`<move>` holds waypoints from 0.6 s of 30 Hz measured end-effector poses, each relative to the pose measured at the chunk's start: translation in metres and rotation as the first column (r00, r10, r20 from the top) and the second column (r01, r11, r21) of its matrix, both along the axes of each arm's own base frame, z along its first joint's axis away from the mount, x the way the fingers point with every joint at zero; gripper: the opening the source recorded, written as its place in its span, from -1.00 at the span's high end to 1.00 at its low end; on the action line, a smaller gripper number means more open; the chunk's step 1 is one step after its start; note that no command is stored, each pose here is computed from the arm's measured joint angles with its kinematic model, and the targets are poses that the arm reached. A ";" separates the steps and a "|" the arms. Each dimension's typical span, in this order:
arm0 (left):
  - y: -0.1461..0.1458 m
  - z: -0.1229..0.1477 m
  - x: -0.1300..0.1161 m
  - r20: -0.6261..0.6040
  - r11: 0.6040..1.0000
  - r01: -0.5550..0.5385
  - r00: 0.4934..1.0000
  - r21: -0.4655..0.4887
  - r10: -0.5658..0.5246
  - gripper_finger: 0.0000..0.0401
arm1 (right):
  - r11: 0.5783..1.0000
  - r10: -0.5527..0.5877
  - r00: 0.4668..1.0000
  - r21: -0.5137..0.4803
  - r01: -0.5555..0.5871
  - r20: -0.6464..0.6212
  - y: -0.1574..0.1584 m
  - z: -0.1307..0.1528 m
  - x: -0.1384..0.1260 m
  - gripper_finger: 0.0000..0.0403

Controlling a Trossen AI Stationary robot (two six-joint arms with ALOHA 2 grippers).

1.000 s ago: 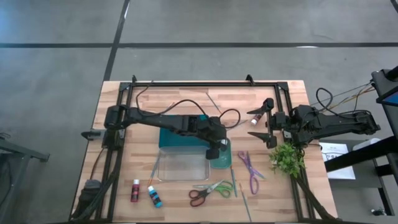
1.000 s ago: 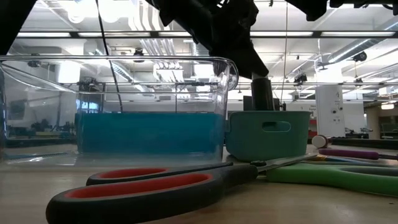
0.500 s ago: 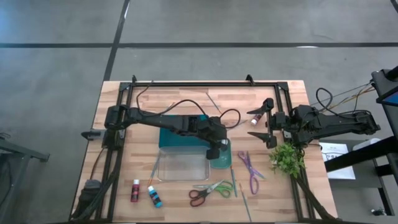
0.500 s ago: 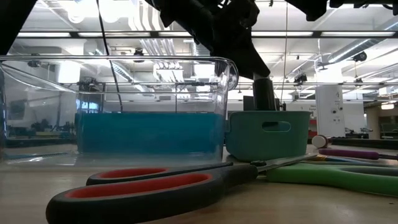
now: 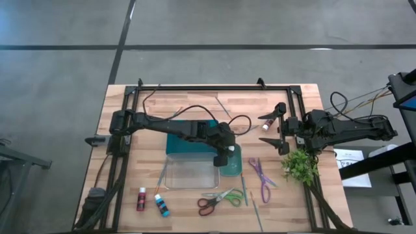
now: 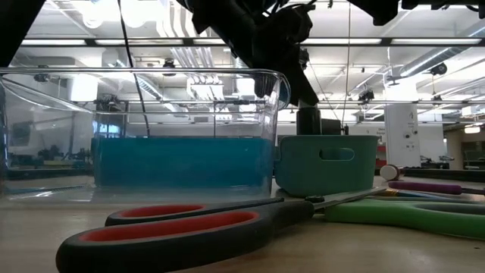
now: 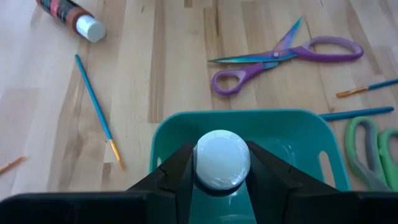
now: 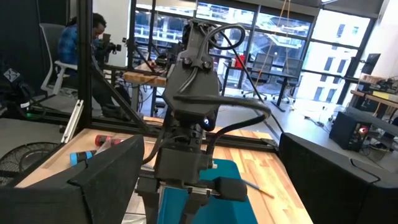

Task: Pick & Place Paint Supplies
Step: Put the black paint bottle into the green bin

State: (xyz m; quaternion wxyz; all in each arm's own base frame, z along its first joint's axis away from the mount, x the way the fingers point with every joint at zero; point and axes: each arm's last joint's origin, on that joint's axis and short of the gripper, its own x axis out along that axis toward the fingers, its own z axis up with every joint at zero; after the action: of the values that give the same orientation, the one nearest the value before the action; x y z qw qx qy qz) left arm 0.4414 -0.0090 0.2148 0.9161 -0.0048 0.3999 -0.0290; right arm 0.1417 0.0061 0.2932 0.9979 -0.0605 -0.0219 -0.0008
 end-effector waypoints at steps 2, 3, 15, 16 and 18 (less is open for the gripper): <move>0.000 0.000 0.000 -0.001 1.000 -0.006 1.000 -0.006 0.006 0.41 | 1.000 0.000 1.000 0.000 0.000 -0.003 0.000 0.000 0.000 -0.84; 0.000 0.000 0.000 -0.002 1.000 -0.011 1.000 -0.010 0.011 0.41 | 1.000 0.000 1.000 0.000 0.000 -0.005 0.000 0.000 0.000 -0.84; 0.000 -0.005 -0.002 -0.020 0.998 -0.061 0.998 -0.020 0.061 0.41 | 1.000 0.000 1.000 0.003 0.000 -0.017 0.000 -0.002 0.000 -0.84; 0.000 -0.008 -0.003 -0.020 0.997 -0.067 0.998 -0.025 0.067 0.41 | 1.000 0.000 1.000 0.003 0.000 -0.017 0.000 -0.002 0.000 -0.84; 0.000 -0.017 -0.006 -0.023 0.996 -0.082 0.996 -0.038 0.081 0.41 | 1.000 0.000 1.000 0.004 0.000 -0.017 0.000 -0.001 0.000 -0.84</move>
State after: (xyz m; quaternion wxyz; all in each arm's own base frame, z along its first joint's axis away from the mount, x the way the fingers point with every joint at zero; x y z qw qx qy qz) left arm 0.4356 -0.0088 0.1982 0.9119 -0.0391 0.4085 0.0007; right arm 0.1417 0.0062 0.2917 0.9982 -0.0585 -0.0136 -0.0002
